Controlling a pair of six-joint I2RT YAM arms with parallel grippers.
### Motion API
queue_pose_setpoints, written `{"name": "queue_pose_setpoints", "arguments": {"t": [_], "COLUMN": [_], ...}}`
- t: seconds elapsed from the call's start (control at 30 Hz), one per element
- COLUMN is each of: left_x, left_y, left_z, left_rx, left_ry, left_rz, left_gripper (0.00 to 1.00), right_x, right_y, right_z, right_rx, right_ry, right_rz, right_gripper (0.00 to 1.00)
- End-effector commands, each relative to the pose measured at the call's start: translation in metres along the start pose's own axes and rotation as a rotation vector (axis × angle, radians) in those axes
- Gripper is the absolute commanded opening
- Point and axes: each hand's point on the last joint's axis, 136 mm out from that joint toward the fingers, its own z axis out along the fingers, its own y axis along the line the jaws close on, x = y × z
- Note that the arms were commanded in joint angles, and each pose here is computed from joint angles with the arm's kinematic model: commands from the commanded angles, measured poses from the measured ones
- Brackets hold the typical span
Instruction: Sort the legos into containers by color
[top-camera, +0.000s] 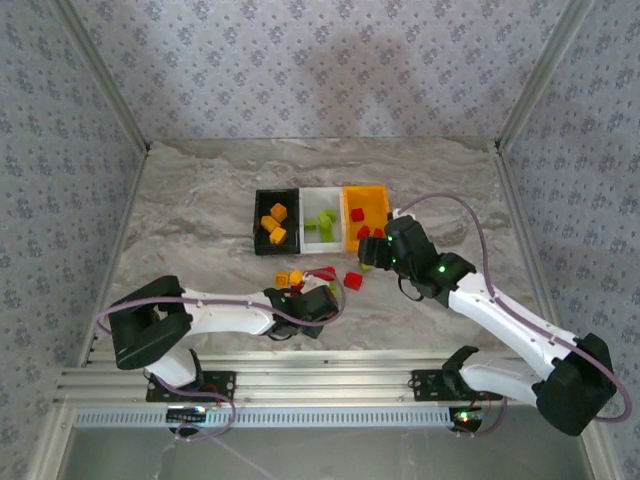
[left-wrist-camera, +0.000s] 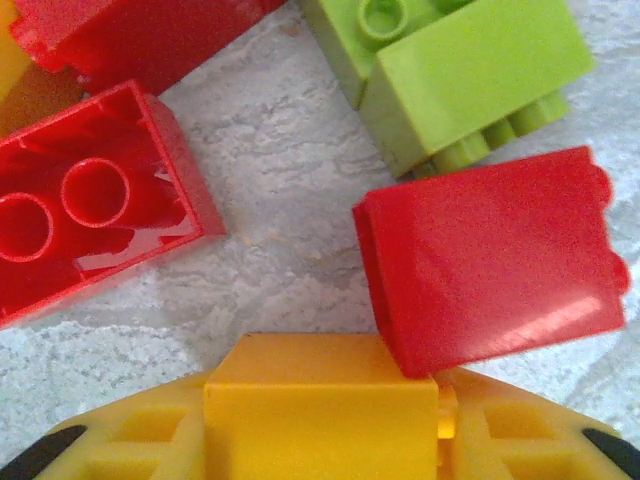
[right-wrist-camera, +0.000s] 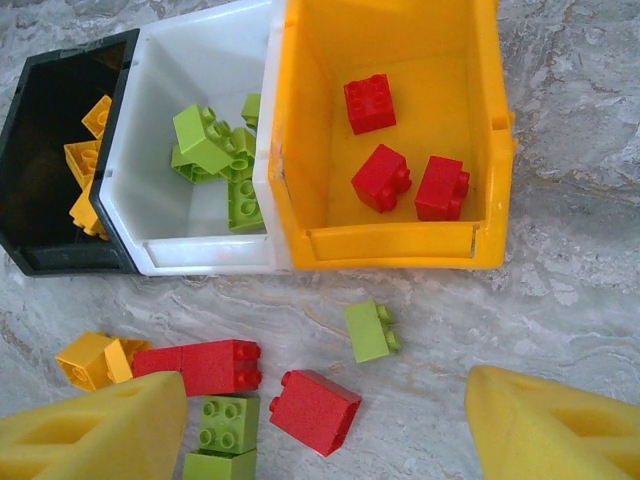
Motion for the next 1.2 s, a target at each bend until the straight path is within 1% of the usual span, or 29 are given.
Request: {"name": "queue_pose_setpoints", "arguments": {"t": [0.0,0.13,0.23,0.37,0.43,0.6,0.73,0.87,0.97,1.03,1.13,1.17], "left_x": [-0.004,-0.031,-0.061,-0.107,-0.129,-0.167,-0.189,-0.207,-0.215,-0.218,-0.223,-0.226], "left_y": [0.001,0.019,0.047,0.086,0.107,0.146,0.163,0.171,0.170,0.170,0.173,0.172], "left_z": [-0.020,-0.062,-0.086,-0.101,-0.097,-0.075,-0.056,-0.039,-0.026,-0.019,-0.017,-0.020], "left_rx": [0.034,0.027,0.024,0.018,0.000,-0.046,-0.051,-0.065,-0.059,-0.065,-0.074,-0.064], "left_ry": [-0.038,-0.148,-0.205,-0.277,-0.291,-0.291,-0.272,-0.246,-0.215,-0.193,-0.188,-0.193], "left_rz": [-0.027,-0.066,-0.145,-0.257,-0.315,-0.423,-0.476,-0.489,-0.494,-0.491,-0.496,-0.501], "left_gripper": [0.39,0.39,0.38,0.37,0.37,0.36,0.36,0.37,0.41,0.47,0.60,0.61], "right_x": [-0.004,0.002,0.008,0.013,0.015,0.018,0.019,0.019,0.026,0.032,0.039,0.041], "right_y": [0.001,0.000,-0.004,-0.006,-0.008,-0.009,-0.013,-0.013,-0.016,-0.017,-0.016,-0.015], "right_z": [-0.003,0.000,0.006,0.010,0.010,0.007,0.001,-0.007,-0.006,-0.003,0.001,0.001], "right_rx": [-0.007,-0.002,0.010,0.018,0.022,0.020,0.029,0.015,0.021,0.021,0.004,-0.004], "right_ry": [-0.029,-0.029,-0.015,0.001,0.002,0.007,0.008,0.004,0.028,0.049,0.064,0.071], "right_rz": [0.019,0.012,0.035,0.039,0.045,0.052,0.065,0.067,0.052,0.048,0.046,0.049], "right_gripper": [0.76,0.76,0.76,0.76,0.76,0.76,0.76,0.76,0.76,0.76,0.78,0.79]}}
